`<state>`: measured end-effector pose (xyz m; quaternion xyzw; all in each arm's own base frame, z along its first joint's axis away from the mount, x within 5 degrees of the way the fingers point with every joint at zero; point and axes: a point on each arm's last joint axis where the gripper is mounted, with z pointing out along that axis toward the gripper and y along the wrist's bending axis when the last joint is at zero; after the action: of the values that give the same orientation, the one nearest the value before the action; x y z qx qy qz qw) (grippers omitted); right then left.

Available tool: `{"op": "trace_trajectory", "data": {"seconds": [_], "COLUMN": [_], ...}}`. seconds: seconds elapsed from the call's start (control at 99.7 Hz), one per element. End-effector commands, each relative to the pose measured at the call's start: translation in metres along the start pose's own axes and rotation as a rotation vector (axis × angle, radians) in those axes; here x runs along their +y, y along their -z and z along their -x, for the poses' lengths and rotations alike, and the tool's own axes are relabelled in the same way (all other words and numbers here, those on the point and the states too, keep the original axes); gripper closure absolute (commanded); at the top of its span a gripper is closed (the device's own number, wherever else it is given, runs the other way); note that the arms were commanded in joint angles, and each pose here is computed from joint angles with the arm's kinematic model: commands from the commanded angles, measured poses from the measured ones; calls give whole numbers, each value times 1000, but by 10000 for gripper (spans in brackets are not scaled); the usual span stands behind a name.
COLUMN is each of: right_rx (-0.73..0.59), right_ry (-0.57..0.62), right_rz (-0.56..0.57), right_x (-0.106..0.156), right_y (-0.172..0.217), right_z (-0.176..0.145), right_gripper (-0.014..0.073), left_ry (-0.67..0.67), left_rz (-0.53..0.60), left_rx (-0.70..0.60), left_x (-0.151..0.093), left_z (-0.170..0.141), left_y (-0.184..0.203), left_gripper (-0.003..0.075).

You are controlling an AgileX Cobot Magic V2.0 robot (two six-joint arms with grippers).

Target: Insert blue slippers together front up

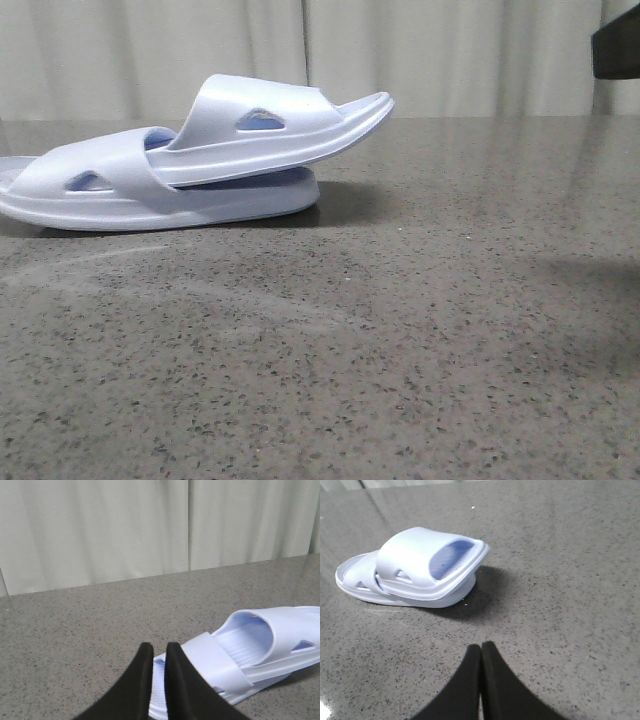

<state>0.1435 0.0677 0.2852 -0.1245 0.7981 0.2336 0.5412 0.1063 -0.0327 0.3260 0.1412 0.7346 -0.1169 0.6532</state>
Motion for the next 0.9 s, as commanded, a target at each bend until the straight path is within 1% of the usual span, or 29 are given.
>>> {"op": "trace_trajectory", "data": {"seconds": [0.0,0.201,0.311,0.421,0.541,0.892], "right_rx": [-69,-101,-112,-120,-119,-117], "right_ry": [-11,-6,-12,-10,-41,-41], "right_rz": [-24,-19,-10,-7,12,12], "right_x": [0,1,2,2,4,4], "right_y": [10,27,33,35,35,35], "right_z": [3,-16,-24,-27,-27,-27], "right_gripper": [685,679,679,680,680,680], "left_ry": [32,40,66,66,77,84], "left_rz": [1,-53,-63,-64,-65,-66], "left_rx": [-62,-41,-66,-78,-81,-84], "left_x": [-2,-8,-11,-12,-12,-12], "left_z": [6,-17,-25,-25,-25,-24], "left_y": [5,6,10,12,13,13], "left_gripper": [705,705,705,705,705,705]}}
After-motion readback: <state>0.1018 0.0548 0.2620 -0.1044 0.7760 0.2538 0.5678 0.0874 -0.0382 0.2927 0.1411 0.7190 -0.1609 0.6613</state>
